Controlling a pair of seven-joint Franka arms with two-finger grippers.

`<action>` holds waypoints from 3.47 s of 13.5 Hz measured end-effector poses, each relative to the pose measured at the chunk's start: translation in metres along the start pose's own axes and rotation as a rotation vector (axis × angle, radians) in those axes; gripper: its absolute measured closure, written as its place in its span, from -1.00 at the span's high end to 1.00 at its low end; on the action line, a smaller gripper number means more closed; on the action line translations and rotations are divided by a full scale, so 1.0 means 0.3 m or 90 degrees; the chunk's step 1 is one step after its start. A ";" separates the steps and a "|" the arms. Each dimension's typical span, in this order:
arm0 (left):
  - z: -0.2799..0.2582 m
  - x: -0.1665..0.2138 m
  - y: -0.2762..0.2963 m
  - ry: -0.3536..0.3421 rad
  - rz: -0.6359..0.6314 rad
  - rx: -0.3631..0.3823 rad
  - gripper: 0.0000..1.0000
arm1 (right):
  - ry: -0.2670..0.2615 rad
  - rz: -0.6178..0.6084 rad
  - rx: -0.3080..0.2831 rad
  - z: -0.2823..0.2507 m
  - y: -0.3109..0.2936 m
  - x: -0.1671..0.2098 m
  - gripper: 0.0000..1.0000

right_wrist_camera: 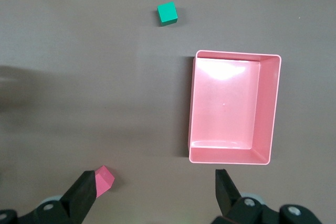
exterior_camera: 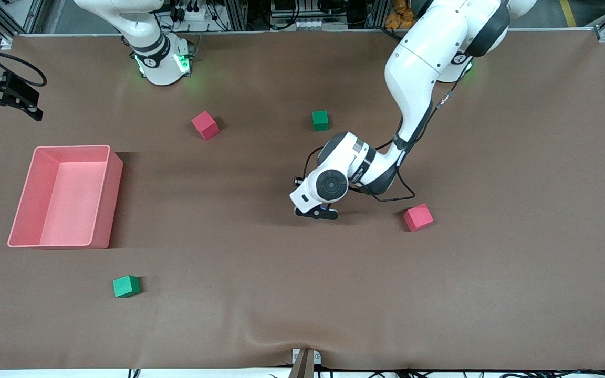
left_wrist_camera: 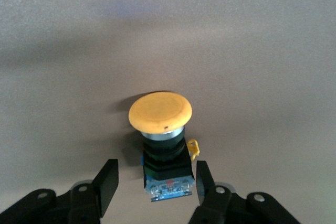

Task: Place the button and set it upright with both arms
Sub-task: 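Close the left gripper on the button's blue base, then lift the button with the left gripper and turn it upright, then lower the upright button onto the table with the left gripper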

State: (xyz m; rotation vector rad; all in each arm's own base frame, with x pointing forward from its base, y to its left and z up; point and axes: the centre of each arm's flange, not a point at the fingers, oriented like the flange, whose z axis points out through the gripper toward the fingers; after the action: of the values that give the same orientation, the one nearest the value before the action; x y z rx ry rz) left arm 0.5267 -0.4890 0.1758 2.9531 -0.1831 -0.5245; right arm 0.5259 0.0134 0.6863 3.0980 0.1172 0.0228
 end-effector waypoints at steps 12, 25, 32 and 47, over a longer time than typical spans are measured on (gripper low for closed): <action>-0.003 -0.004 0.046 0.020 0.014 -0.007 -0.17 | 0.002 -0.002 0.000 -0.003 0.000 0.000 1.00; -0.215 -0.105 0.340 0.367 -0.140 -0.025 -0.17 | 0.000 -0.001 0.000 0.000 0.001 0.002 1.00; -0.077 -0.161 0.404 0.609 -0.132 0.061 -0.17 | -0.019 -0.002 0.002 0.043 0.001 0.025 1.00; 0.222 -0.137 0.319 0.813 0.068 0.116 -0.17 | -0.027 -0.010 0.002 0.049 -0.020 0.025 1.00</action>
State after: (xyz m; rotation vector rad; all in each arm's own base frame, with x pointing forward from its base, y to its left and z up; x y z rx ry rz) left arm 0.4560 -0.5847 0.1425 2.7630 -0.2231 1.4076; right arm 0.5331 0.0192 0.6714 3.0985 0.1402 -0.0434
